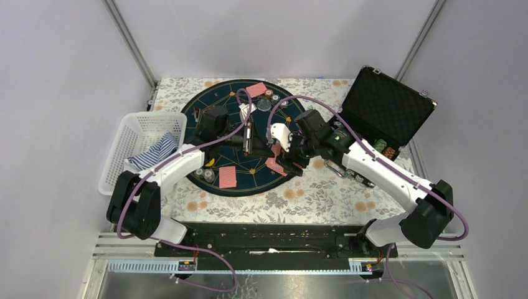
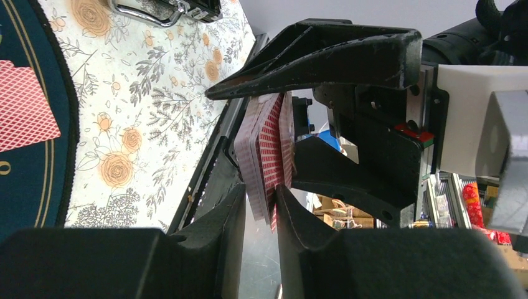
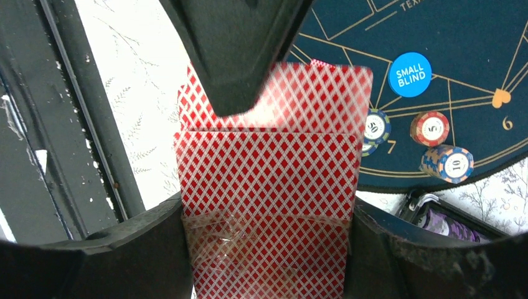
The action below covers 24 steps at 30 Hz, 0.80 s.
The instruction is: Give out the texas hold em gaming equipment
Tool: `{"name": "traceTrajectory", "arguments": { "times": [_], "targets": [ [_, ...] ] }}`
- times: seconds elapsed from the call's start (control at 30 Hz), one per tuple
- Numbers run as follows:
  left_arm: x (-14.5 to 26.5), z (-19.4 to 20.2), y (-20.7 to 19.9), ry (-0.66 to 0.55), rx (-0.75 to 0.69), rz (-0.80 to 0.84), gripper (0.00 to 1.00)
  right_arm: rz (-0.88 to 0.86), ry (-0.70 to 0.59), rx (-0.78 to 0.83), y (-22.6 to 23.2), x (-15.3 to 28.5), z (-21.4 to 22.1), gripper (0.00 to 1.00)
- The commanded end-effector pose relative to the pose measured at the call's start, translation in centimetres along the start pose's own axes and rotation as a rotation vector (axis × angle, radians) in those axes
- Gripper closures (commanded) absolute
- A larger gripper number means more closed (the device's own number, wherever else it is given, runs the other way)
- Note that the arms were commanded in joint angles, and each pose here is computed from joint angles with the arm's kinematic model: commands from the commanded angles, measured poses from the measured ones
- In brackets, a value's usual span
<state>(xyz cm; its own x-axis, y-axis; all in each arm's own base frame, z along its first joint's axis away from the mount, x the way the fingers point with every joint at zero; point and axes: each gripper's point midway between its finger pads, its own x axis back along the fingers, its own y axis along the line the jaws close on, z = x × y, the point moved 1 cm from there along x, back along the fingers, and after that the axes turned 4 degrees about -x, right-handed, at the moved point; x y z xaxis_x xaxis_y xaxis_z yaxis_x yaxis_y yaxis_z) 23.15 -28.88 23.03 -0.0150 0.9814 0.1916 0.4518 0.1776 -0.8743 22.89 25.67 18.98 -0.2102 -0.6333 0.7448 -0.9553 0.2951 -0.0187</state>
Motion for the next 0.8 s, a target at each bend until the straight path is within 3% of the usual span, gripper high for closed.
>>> {"name": "traceTrajectory", "arguments": {
  "times": [0.0, 0.23, 0.37, 0.47, 0.57, 0.77],
  "targets": [
    [1.0, -0.4, -0.5, -0.035, -0.034, 0.010, 0.73, 0.056, -0.072, 0.026, -0.7, 1.3, -2.3, 0.99],
    [1.1, -0.5, -0.9, -0.039, -0.039, 0.019, 0.73, 0.060, -0.072, 0.027, -0.7, 1.4, -2.3, 0.99],
    [1.1, -1.1, -1.3, -0.049, -0.072, 0.023, 0.49, 0.040, -0.071, 0.027, -0.4, 1.3, -2.2, 0.99],
    [0.7, -1.5, -1.6, -0.049, -0.087, 0.026, 0.45, 0.021, -0.070, 0.024, -0.1, 1.1, -2.2, 0.99],
    [0.3, -1.8, -1.6, -0.042, -0.086, 0.027, 0.52, 0.019, -0.074, 0.022, -0.1, 1.1, -2.4, 0.99],
    [1.2, -1.7, 0.2, -0.051, -0.047, -0.025, 0.76, 0.032, -0.069, 0.023, -0.3, 1.5, -2.3, 0.99]
  ]
}}
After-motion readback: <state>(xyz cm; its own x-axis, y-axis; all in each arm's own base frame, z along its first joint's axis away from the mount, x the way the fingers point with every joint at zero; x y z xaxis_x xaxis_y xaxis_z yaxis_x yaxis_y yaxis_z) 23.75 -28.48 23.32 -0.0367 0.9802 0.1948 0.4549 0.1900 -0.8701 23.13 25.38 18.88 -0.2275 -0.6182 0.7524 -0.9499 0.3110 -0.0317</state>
